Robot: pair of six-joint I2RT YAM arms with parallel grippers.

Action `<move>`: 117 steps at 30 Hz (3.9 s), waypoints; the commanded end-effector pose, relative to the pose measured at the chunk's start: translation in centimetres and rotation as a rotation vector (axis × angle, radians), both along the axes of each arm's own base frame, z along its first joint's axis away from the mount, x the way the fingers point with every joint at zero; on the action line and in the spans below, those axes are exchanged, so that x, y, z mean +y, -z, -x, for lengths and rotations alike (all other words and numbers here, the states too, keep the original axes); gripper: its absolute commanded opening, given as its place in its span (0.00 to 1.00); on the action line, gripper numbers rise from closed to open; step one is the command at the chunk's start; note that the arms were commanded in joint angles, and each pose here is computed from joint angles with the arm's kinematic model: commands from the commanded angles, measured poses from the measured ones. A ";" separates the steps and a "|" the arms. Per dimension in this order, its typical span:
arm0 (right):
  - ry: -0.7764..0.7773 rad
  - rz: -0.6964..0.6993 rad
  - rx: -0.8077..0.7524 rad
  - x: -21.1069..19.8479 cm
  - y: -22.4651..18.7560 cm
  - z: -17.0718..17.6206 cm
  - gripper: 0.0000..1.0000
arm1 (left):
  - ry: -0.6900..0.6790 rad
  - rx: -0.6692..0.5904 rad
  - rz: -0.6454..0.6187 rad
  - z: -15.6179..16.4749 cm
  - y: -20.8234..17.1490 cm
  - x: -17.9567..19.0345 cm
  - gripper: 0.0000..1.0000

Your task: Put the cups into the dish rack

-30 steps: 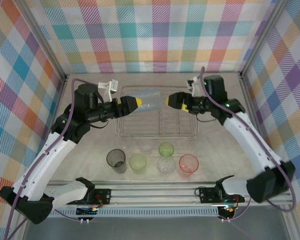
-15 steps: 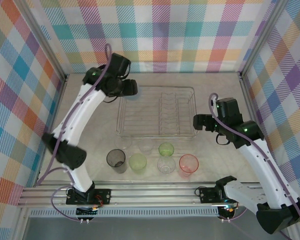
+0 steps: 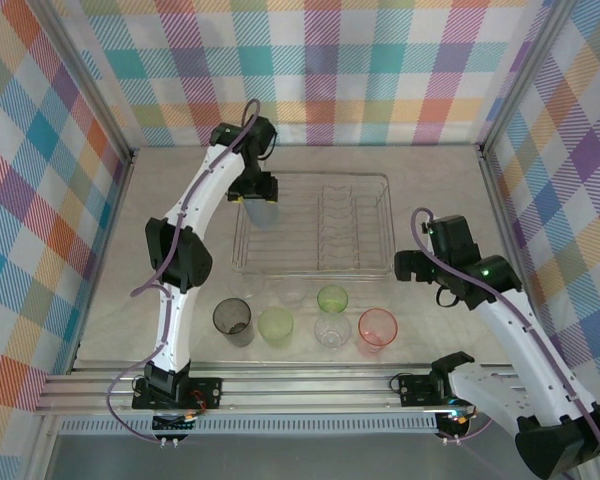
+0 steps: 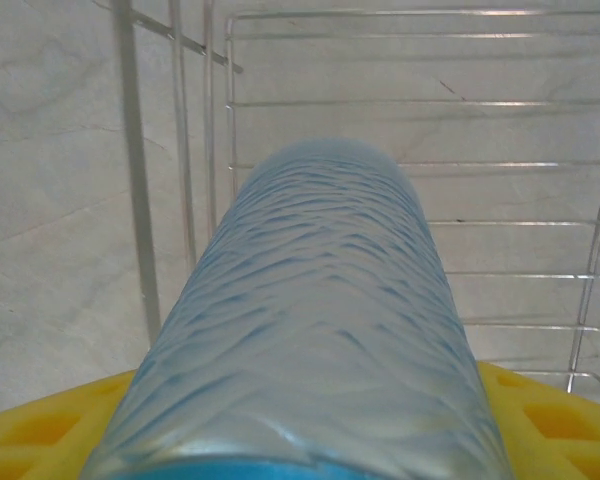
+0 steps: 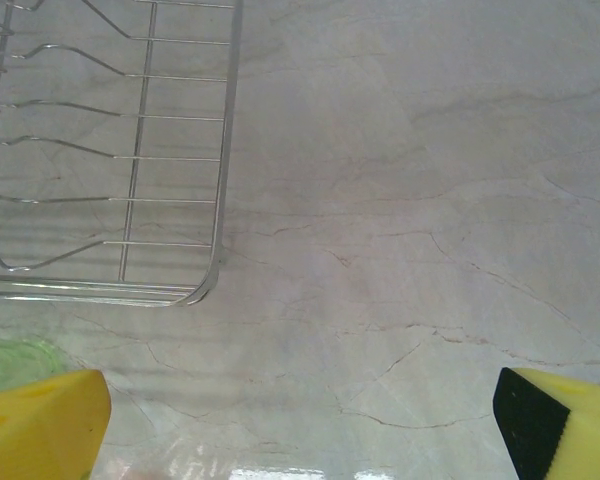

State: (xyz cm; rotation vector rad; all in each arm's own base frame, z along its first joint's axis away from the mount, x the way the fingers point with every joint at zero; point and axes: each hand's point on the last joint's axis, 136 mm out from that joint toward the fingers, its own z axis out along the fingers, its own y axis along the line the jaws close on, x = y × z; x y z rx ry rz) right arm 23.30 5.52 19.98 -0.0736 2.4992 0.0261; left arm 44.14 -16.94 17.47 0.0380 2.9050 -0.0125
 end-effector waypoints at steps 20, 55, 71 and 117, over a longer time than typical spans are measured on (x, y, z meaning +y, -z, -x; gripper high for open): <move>-0.042 -0.072 0.014 1.5 1.1 -0.1 0.99 | -0.037 -0.106 -0.066 -4.8 1.3 0.3 0.00; -0.067 -0.126 0.066 2.6 1.9 0.4 0.99 | -0.071 -0.013 -0.028 -3.8 2.3 1.6 0.11; -0.079 -0.129 0.116 3.0 2.5 0.4 0.99 | -0.049 -0.007 -0.028 -4.1 2.8 1.5 0.51; 0.133 -0.379 0.518 3.3 2.3 13.3 0.63 | 0.017 -0.567 0.517 7.9 -12.3 -0.4 1.00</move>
